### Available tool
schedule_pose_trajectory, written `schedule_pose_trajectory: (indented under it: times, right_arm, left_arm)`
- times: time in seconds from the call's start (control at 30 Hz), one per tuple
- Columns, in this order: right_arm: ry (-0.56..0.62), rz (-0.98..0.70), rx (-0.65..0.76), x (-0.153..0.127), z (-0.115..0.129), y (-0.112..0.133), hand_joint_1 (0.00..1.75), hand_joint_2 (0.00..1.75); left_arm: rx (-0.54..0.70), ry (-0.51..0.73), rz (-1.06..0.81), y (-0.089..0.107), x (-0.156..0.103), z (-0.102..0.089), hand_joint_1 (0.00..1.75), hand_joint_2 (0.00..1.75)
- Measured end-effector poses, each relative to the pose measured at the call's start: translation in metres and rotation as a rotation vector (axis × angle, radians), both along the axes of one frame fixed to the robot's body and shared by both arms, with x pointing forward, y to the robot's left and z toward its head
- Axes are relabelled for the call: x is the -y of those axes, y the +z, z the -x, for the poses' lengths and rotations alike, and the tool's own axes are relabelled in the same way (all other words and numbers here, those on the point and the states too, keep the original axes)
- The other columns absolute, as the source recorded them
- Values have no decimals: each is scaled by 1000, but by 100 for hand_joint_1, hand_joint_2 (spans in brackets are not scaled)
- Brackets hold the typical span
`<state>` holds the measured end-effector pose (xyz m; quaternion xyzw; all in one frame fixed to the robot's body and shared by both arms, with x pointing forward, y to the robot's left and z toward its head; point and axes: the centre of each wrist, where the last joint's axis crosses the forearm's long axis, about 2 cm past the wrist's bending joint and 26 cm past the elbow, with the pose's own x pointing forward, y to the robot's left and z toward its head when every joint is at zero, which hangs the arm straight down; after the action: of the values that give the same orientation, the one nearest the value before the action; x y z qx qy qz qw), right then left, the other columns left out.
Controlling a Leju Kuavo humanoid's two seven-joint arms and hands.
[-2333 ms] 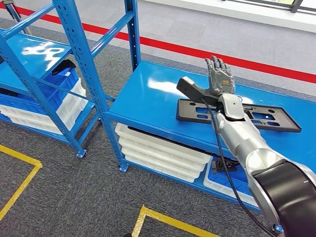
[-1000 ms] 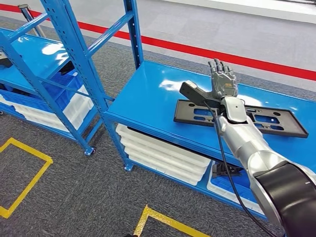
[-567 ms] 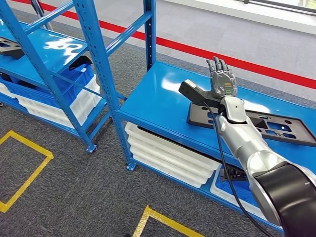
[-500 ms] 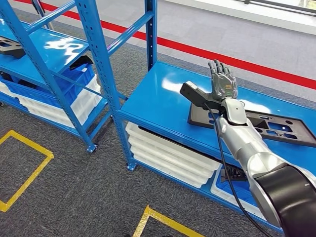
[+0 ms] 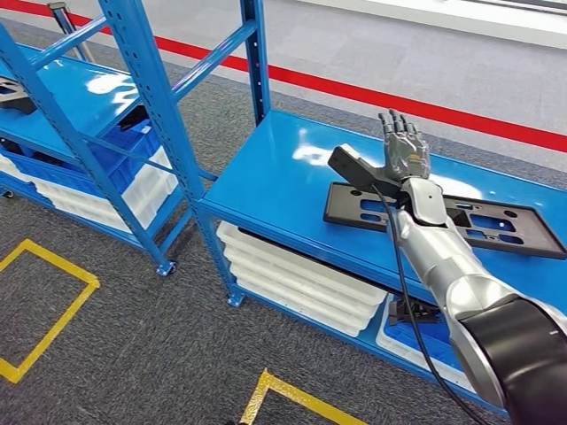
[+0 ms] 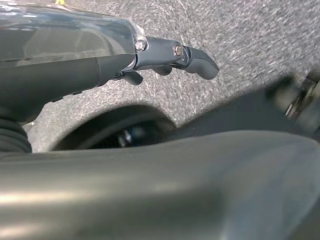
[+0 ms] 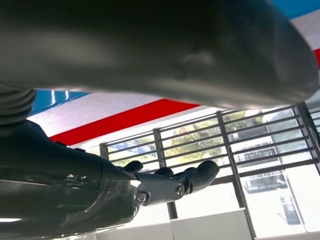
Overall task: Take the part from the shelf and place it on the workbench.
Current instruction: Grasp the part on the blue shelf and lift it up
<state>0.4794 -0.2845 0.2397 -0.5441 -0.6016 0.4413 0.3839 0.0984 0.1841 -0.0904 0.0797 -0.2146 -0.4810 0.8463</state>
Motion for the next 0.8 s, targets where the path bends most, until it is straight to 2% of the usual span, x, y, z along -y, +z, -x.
schedule_pose_trajectory:
  times: [0.8]
  right_arm:
    - [-6, -16, -4, 2, -1, 1, 0, 0]
  left_arm:
    - [-1, -4, 3, 1, 1, -2, 0, 175]
